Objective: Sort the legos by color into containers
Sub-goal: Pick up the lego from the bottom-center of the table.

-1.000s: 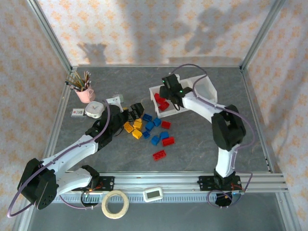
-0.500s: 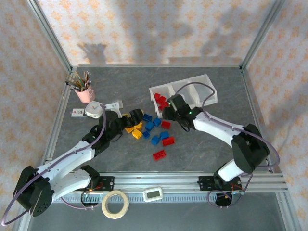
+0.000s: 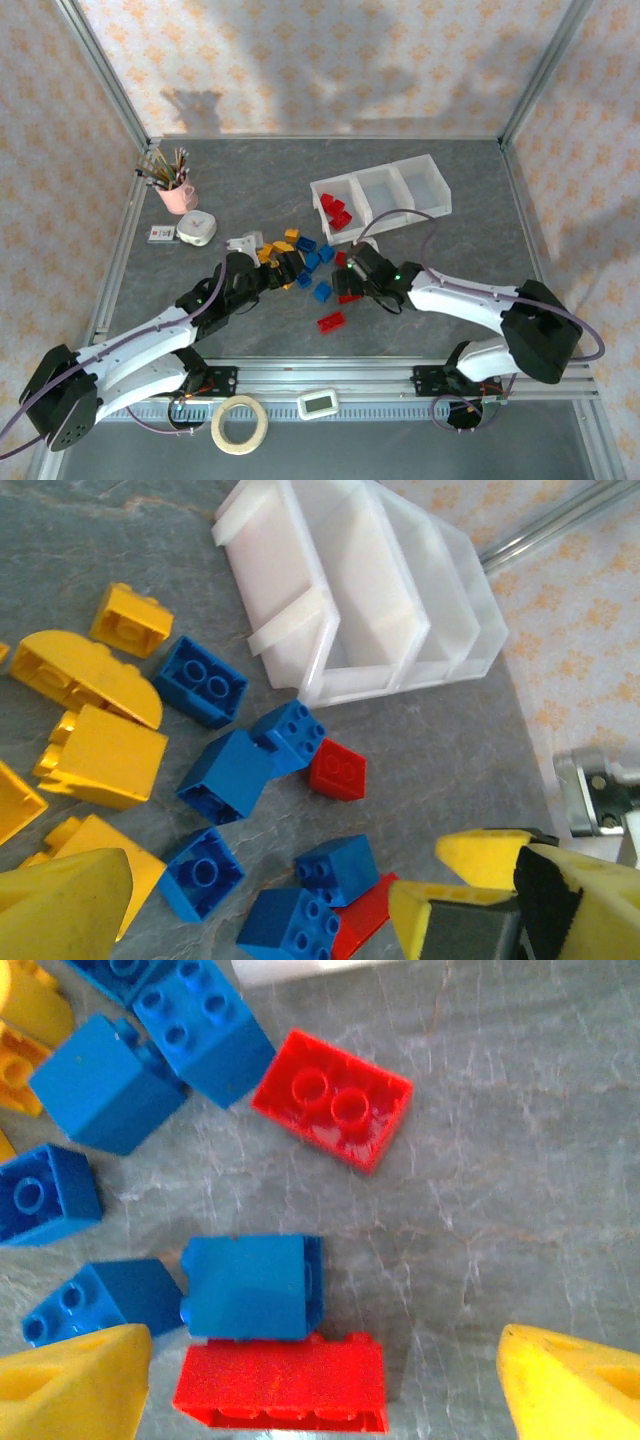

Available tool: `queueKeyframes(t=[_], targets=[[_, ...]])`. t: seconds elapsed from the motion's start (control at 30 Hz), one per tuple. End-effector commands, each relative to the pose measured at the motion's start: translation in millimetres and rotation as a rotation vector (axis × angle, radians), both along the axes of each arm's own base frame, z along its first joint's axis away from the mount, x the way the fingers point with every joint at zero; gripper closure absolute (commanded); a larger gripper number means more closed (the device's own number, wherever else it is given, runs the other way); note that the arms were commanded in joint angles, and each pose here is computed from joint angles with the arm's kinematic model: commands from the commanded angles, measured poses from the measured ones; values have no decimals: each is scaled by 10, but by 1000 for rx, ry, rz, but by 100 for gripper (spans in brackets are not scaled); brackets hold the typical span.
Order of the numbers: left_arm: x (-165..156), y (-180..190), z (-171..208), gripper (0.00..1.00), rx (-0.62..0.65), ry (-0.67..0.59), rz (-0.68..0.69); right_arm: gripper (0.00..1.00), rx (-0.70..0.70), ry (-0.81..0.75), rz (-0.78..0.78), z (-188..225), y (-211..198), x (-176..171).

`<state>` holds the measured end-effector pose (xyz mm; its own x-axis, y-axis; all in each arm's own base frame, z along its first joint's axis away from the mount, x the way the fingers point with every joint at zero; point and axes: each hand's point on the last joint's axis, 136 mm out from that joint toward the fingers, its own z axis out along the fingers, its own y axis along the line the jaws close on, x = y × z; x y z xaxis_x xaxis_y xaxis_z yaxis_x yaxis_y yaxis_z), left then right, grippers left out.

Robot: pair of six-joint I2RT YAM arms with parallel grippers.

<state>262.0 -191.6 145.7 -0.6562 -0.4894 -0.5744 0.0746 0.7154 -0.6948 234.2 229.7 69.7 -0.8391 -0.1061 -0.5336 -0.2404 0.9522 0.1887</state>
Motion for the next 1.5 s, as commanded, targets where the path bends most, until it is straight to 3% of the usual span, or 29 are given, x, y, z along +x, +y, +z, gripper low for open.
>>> queueKeyframes(t=[0.0, 0.2, 0.63, 0.97, 1.33, 1.47], targets=[[5, 48, 41, 1, -24, -12, 37, 10, 30, -17, 1, 22, 11, -61], [6, 101, 48, 1, -12, -15, 59, 6, 51, -14, 57, -89, 95, -157], [8, 160, 49, 1, 0, -21, 84, 7, -13, -20, 74, -254, 149, -128], [18, 165, 42, 1, 5, -22, 89, 15, -39, -10, 80, -351, 172, -103], [32, 157, 91, 1, 11, -32, 85, 37, -49, -30, 57, -298, 118, -76], [49, 154, 152, 1, 18, -44, 84, 41, -55, -59, 38, -177, 68, -47]])
